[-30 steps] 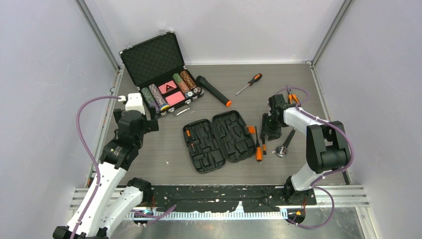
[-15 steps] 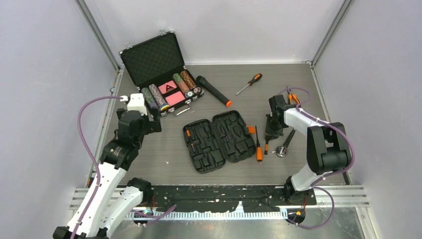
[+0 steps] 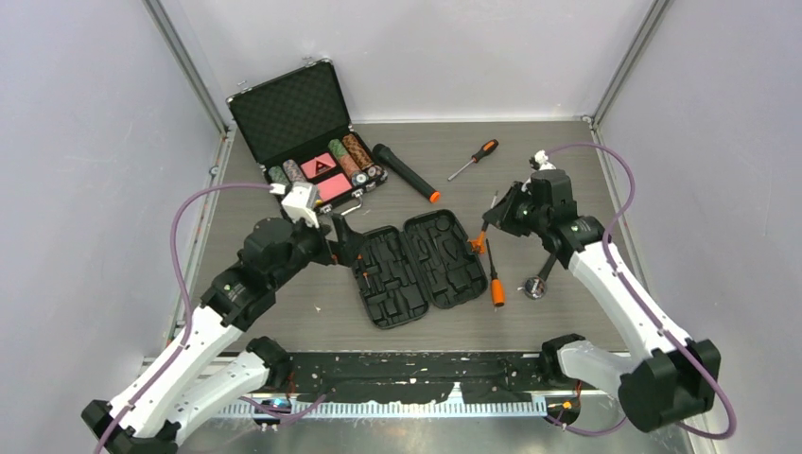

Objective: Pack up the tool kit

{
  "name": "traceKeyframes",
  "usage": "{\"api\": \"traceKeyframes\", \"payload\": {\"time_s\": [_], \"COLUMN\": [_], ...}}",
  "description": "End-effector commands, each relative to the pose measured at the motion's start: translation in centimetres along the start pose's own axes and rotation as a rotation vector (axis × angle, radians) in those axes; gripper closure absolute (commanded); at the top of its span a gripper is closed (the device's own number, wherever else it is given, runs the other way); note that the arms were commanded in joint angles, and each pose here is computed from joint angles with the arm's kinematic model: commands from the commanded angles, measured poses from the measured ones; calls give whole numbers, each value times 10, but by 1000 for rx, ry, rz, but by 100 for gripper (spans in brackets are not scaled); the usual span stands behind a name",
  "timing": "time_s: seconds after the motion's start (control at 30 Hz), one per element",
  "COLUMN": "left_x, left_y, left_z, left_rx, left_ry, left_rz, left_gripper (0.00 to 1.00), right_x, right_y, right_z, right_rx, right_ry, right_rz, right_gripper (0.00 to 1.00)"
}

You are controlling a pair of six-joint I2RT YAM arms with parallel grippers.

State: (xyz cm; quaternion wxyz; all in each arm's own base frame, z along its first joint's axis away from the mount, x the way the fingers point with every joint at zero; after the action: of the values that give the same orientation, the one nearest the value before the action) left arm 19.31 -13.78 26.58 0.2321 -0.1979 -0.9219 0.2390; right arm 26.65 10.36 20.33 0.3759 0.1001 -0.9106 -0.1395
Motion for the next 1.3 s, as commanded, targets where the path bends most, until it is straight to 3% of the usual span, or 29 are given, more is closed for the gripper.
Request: {"api": "traceKeyframes", "payload": {"time_s": [0.0,0.2,0.37,0.5,0.67,0.73,1.07,1.17,1.23,1.27], "left_x": [-2,-11,-20,-32,-47,-50,-44,-42,-39,-37], "left_y": [-52,-99,-122,-133,-136,-135,-131,-123,-114,-107], "left_z": [-3,10,24,36,46,46,38,36,34,33], "left_rx": [56,26,15,2,-1,3,-34,-97,-148,-173], "left_ry": [-61,-61,-24,19,58,56,22,35,34,34], "left_rz": [263,469,522,530,495,477,458,411,372,350], "left_gripper": [0,0,0,7,22,33,98,100,100,100], "right_x": [31,56,65,69,74,76,69,64,65,69], "right_y": [61,106,130,143,156,159,162,162,158,156], "right_z": [-35,-38,-33,-30,-26,-25,-14,-11,-10,-13], "right_rx": [-102,-161,-183,-183,-166,-159,-109,-70,-37,-2], "right_ry": [-209,-293,-306,-301,-295,-296,-287,-276,-288,-313], "right_rz": [-258,-461,-570,-624,-675,-684,-680,-675,-652,-643], "right_gripper": [95,95,95,95,94,95,94,88,78,65]}}
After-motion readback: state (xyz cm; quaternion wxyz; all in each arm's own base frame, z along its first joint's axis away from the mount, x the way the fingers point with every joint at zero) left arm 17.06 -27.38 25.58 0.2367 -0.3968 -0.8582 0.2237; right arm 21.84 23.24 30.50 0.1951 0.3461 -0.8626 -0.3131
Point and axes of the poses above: each gripper's point midway between its finger pads, its own x axis back along the fingers, its own y axis along the line the jaws close on, z = x × y, the point moved 5 cm from there along x, back along the fingers, and after that the axes turned 13 degrees about x, right-handed, at the moved point
